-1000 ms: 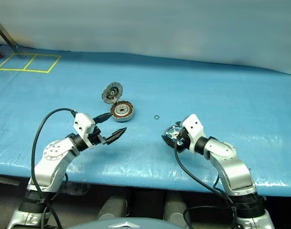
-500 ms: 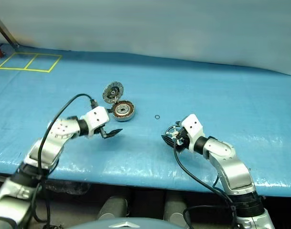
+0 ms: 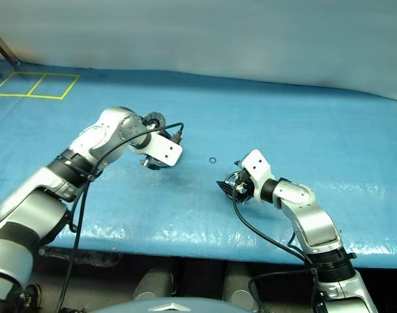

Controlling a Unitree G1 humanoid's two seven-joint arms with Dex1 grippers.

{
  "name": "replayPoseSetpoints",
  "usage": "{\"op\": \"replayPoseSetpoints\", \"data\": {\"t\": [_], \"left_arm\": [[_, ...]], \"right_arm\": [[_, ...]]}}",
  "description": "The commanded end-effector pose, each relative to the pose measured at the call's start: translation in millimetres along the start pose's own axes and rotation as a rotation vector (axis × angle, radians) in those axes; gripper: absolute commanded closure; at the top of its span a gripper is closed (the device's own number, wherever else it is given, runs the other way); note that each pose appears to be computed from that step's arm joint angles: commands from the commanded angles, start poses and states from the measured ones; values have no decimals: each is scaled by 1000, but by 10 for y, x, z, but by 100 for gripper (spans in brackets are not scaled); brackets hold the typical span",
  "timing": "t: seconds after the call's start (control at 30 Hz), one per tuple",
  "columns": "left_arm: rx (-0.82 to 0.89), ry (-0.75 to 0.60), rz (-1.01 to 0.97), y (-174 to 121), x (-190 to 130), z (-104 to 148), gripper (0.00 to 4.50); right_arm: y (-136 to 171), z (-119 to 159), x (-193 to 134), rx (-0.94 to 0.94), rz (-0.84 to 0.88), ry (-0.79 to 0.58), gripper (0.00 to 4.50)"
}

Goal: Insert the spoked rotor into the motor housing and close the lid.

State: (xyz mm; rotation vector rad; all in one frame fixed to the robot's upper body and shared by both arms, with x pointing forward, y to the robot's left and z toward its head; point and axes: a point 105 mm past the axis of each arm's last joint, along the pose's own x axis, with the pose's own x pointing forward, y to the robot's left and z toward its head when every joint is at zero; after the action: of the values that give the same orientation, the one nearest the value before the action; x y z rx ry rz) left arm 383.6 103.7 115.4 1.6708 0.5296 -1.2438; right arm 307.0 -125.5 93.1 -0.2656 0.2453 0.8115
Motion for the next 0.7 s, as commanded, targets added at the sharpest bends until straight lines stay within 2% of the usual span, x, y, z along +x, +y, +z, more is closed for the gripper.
{"op": "replayPoseSetpoints", "data": {"t": [0.03, 0.3, 0.7], "left_arm": [[27, 45, -9, 62, 4, -62, 0], [33, 60, -17, 49, 90, -87, 0], [-40, 48, 33, 26, -115, -274, 0]], "right_arm": [[-35, 117, -63, -37, -13, -31, 4], [-21, 84, -95, -37, -19, -19, 4], [-1, 74, -51, -34, -2, -14, 4]]}}
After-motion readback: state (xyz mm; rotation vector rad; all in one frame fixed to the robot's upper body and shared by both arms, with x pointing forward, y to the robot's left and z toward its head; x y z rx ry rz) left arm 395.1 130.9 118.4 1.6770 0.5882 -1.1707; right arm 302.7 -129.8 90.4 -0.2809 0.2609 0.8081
